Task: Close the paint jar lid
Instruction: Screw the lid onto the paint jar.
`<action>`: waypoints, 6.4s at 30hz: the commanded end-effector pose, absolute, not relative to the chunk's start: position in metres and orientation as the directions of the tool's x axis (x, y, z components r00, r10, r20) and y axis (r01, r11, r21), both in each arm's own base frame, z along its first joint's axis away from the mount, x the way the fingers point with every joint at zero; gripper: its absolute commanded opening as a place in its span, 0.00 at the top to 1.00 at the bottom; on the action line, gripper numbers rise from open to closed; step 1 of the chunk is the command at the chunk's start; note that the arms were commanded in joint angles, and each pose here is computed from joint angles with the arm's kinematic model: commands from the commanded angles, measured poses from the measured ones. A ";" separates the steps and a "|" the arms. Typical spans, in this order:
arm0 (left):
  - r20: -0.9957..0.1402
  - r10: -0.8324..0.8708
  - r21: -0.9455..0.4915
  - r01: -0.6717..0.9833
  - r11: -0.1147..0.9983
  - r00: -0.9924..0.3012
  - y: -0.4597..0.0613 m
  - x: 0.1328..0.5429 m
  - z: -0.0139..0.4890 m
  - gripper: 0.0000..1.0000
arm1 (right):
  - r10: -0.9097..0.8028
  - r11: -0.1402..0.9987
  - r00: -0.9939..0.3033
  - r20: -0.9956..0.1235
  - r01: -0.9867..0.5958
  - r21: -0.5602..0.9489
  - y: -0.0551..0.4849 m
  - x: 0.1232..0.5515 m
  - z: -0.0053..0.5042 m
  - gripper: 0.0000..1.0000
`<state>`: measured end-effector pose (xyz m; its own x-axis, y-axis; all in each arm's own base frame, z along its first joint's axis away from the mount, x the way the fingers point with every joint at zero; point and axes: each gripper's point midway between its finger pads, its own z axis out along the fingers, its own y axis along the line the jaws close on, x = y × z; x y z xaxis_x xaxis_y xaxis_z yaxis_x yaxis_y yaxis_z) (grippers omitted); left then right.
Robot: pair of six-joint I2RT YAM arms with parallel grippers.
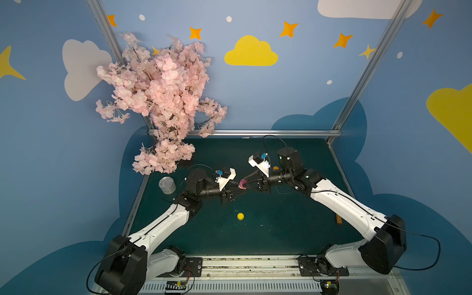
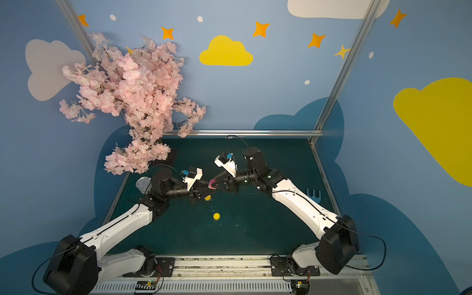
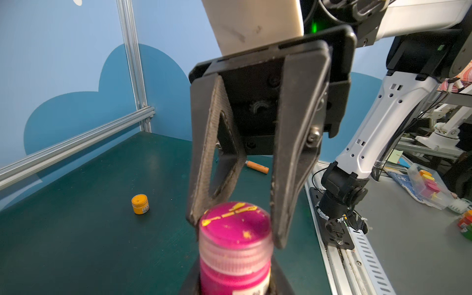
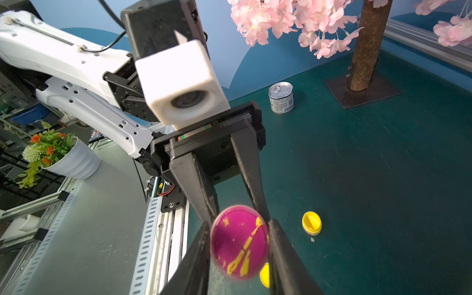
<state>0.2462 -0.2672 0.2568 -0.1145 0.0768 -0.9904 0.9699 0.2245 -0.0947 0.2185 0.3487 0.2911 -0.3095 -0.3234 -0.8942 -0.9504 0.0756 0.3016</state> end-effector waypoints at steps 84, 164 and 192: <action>-0.986 0.032 -0.163 0.985 0.051 -0.165 -0.273 0.262 0.273 0.71 | -0.190 -0.216 -0.292 -0.937 -0.919 0.330 0.342 0.228 0.328 0.45; -0.908 0.080 0.331 0.589 0.738 0.410 -0.250 0.340 0.380 0.75 | -0.220 0.405 -0.532 -0.818 -0.812 0.420 0.359 0.297 0.263 1.00; -0.956 0.057 0.166 0.372 0.913 0.288 -0.238 0.382 0.367 0.75 | -0.042 0.758 -0.650 -0.759 -0.515 0.399 0.336 0.323 0.236 0.42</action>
<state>0.3941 -0.2628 0.2946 0.1919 0.2647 -0.9450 0.4206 0.8478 0.3229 0.3494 0.3469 0.3058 -0.4916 0.1030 -0.8647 -0.5726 0.7099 0.4101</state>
